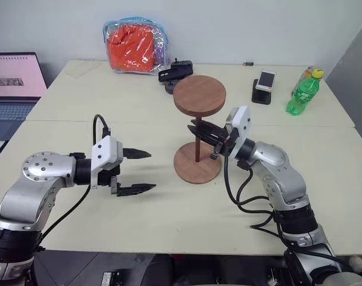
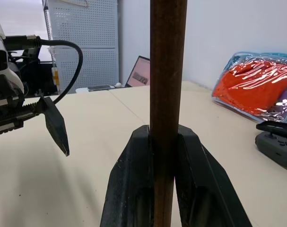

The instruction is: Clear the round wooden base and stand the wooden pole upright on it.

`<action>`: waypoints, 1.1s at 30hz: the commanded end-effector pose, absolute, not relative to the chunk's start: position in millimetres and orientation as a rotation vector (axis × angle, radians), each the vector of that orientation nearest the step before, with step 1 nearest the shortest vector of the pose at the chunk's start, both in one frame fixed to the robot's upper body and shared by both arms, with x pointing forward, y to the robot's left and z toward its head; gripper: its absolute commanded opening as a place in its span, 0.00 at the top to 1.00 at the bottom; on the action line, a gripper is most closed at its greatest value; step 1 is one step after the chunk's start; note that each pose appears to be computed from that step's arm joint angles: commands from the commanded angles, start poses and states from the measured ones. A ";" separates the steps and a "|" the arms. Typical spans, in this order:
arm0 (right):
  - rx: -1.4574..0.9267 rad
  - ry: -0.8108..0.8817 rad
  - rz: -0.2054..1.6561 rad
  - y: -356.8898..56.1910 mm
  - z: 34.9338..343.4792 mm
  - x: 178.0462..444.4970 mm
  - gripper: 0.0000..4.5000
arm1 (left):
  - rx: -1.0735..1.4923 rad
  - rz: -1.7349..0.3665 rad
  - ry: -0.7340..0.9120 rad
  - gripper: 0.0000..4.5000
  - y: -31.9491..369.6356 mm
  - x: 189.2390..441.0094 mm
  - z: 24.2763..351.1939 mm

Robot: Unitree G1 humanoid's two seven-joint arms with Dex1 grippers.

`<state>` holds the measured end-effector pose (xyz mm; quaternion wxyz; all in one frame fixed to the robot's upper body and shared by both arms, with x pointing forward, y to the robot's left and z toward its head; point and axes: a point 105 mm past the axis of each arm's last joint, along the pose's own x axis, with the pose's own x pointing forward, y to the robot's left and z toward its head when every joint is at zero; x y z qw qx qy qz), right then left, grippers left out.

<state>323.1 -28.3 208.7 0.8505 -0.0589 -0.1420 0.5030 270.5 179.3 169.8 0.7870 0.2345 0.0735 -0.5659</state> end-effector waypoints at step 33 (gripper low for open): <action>-0.230 0.019 0.959 -46.0 139.3 339.5 0.95 | 0.544 -1.212 0.123 0.00 177.2 270.6 176.2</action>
